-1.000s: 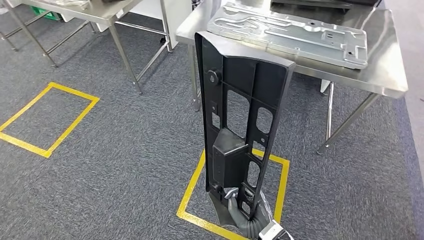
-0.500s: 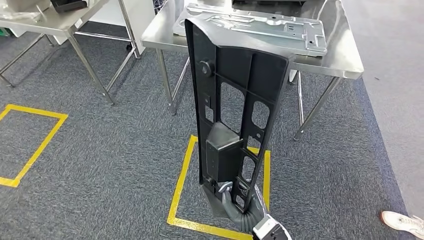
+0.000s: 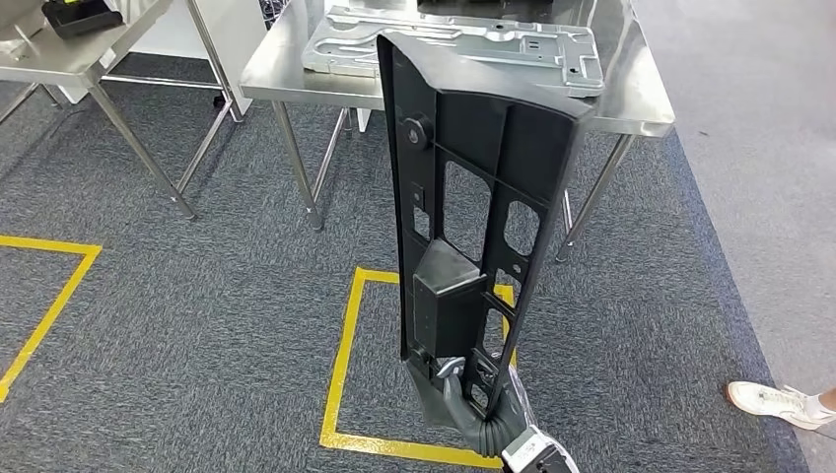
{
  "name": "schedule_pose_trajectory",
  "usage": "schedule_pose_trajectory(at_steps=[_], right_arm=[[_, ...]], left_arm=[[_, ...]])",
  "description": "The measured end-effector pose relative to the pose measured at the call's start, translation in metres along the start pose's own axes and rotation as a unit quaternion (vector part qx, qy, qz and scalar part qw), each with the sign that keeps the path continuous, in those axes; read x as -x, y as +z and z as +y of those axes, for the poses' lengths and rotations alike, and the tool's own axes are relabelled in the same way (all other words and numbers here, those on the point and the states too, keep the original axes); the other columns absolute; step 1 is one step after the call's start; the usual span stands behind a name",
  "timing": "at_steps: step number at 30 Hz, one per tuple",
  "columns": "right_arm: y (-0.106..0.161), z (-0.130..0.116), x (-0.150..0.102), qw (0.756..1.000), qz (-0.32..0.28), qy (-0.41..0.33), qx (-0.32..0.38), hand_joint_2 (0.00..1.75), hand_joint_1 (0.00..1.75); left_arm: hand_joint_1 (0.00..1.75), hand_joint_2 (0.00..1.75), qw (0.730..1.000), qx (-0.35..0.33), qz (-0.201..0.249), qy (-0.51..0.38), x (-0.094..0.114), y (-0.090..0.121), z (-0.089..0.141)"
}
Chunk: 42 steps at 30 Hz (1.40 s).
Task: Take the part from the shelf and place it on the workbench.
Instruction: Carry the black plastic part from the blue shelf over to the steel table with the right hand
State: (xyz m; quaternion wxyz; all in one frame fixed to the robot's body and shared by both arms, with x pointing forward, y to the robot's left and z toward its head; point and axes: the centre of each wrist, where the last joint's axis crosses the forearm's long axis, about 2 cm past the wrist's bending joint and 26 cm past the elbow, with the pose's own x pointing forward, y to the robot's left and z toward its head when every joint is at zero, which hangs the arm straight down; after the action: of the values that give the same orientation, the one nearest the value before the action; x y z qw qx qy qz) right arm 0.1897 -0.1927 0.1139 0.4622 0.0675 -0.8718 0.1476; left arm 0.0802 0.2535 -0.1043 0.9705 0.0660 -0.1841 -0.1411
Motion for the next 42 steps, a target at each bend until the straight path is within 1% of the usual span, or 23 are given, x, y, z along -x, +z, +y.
schedule_pose_trajectory(at_steps=[8,18,28,33,38,42], right_arm=[[-0.003,0.000,-0.002,1.000,0.015,0.006,-0.012,1.75,1.75],[-0.011,-0.003,-0.006,0.999,0.010,-0.006,-0.037,1.75,1.75],[-0.002,-0.004,-0.004,0.999,0.020,-0.005,-0.039,1.75,1.75],[-0.004,-0.005,-0.005,0.999,0.015,-0.001,-0.040,1.75,1.75],[-0.004,-0.006,-0.006,0.999,0.019,0.003,-0.044,1.75,1.75],[-0.004,-0.006,-0.007,0.999,0.020,0.004,-0.047,1.75,1.75]], left_arm=[[0.00,1.75,1.000,-0.003,0.003,0.013,-0.008,-0.001,0.000],[0.00,1.75,0.999,-0.005,0.024,0.031,0.004,0.002,-0.008],[0.00,1.75,0.997,-0.008,0.057,0.048,0.016,0.006,-0.015],[0.00,1.75,0.997,-0.011,0.062,0.055,0.014,0.006,-0.014],[0.00,1.75,0.997,-0.012,0.055,0.057,0.006,0.004,-0.012],[0.00,1.75,0.997,-0.011,0.056,0.058,0.008,0.005,-0.015]])
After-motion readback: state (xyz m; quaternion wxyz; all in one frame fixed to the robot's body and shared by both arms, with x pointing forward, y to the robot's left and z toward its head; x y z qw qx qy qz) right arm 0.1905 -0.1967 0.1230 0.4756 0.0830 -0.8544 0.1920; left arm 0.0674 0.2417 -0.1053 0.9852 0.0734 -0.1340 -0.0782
